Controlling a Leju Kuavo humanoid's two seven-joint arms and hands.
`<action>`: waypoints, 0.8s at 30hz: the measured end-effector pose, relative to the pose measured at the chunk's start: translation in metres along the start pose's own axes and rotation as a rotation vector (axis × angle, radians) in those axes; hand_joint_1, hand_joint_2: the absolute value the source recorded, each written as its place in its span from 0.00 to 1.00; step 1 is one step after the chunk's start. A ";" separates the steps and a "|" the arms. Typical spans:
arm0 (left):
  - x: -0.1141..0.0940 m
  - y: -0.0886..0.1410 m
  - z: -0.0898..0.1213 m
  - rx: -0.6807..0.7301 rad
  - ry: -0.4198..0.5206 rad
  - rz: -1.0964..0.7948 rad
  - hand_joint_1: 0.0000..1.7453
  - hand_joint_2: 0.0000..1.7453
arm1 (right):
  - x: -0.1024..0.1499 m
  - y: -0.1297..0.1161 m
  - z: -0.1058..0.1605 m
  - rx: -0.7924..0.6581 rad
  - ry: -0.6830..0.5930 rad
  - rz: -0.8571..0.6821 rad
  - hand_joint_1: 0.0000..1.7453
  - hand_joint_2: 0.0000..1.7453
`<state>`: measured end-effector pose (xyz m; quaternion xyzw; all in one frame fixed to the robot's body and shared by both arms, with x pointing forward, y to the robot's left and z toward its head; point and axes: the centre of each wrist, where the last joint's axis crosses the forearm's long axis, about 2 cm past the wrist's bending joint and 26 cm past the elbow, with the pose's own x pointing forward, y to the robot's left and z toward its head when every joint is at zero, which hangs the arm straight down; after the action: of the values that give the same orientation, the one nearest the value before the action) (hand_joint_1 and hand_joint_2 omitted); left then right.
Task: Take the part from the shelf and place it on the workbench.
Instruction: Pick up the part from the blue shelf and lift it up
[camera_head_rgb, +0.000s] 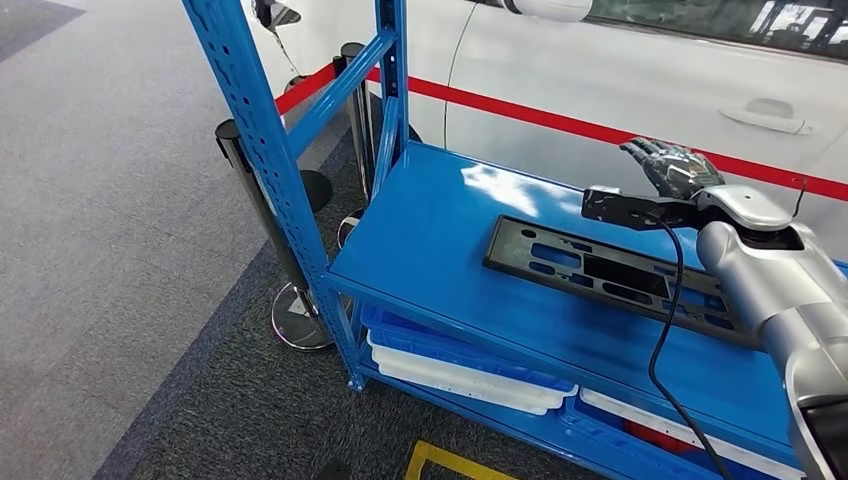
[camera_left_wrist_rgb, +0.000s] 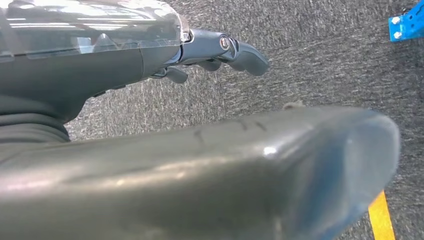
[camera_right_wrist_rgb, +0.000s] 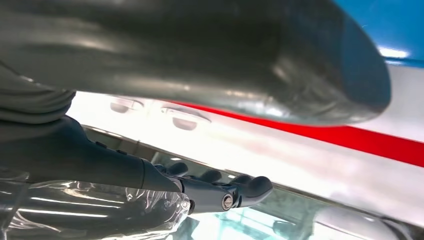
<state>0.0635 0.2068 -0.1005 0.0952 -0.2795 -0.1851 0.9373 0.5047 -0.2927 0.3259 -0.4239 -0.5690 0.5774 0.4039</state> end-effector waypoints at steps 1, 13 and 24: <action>0.000 0.000 0.000 0.000 0.002 0.000 0.00 0.00 | 0.000 0.004 0.001 0.005 0.000 -0.002 0.00 0.00; -0.002 -0.001 0.001 -0.007 0.004 -0.007 0.00 0.00 | 0.004 0.021 0.003 0.021 0.002 -0.009 0.00 0.00; 0.000 -0.001 0.000 -0.015 0.009 -0.016 0.00 0.00 | 0.000 0.027 0.005 0.037 0.012 -0.005 0.00 0.00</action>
<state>0.0635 0.2061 -0.1005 0.0913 -0.2733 -0.1942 0.9377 0.5001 -0.2954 0.2991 -0.4183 -0.5567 0.5842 0.4169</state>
